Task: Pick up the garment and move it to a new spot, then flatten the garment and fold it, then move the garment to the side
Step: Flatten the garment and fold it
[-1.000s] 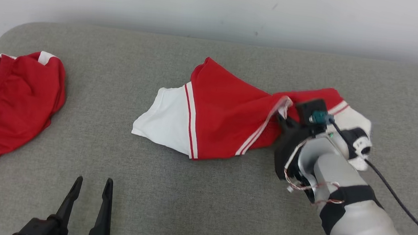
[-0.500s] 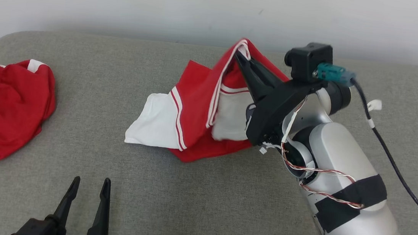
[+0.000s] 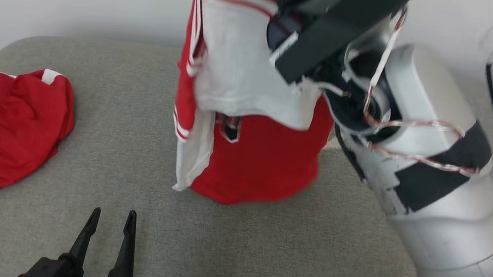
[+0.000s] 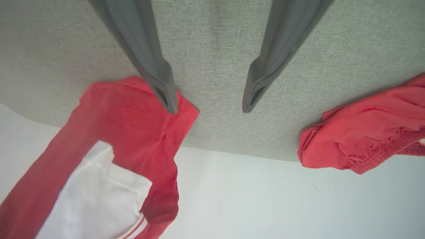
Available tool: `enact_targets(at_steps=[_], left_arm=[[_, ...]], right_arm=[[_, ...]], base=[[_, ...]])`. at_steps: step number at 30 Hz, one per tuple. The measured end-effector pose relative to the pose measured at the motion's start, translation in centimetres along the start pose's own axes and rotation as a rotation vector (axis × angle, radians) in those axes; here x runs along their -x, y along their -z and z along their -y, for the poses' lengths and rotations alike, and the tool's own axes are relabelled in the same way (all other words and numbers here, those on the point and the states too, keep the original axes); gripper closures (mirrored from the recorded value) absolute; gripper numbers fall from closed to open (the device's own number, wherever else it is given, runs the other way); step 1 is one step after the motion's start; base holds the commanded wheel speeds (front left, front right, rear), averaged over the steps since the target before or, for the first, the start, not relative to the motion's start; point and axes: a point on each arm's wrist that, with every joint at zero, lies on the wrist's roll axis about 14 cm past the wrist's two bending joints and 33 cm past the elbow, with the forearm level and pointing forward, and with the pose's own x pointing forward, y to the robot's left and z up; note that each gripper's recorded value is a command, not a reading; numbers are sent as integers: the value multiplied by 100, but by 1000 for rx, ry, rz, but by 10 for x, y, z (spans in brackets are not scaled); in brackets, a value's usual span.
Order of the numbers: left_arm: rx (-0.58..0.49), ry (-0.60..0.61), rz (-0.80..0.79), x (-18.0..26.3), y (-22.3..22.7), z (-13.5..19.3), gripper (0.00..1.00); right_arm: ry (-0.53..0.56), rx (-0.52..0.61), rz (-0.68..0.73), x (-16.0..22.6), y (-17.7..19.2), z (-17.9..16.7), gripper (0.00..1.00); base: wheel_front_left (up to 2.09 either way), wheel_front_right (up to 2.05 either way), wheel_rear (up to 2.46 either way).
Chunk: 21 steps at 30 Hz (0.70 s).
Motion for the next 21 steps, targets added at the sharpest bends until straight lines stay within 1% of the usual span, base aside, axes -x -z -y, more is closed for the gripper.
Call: enact_targets(at_steps=[2,5,6,8,10,13,15,17,19,21], left_arm=[[1,-5,2,2,-1,-1,0],[4,-12,5,5,-2,-2,0],[4,-16,5,6,-2,-3,0],[6,-23,-3,9,1,-5,0],[9,-22,0,8,0,-4,0],[11,-16,-2,7,1,-2,0],[12,-7,-9,6,4,1,0],[13,1,-14,4,5,3,0],[12,13,-19,2,7,6,0],[10,23,-23,-1,9,8,0]], right_arm=[[-24,4,72,-9,-21,-6,100],[-35,-101,160,-11,-39,-6,100],[-25,-134,185,-10,-43,-2,100],[30,-132,209,-8,-46,15,100],[128,-145,199,1,-37,45,100],[328,-157,113,35,7,102,100],[471,-155,57,71,34,141,100],[618,-142,13,116,57,178,100],[740,-136,-18,158,76,203,100],[837,-128,-44,194,90,219,100]], base=[[0,0,0],[0,0,0],[0,0,0],[0,0,0],[0,0,0],[0,0,0],[0,0,0],[0,0,0],[0,0,0],[0,0,0]])
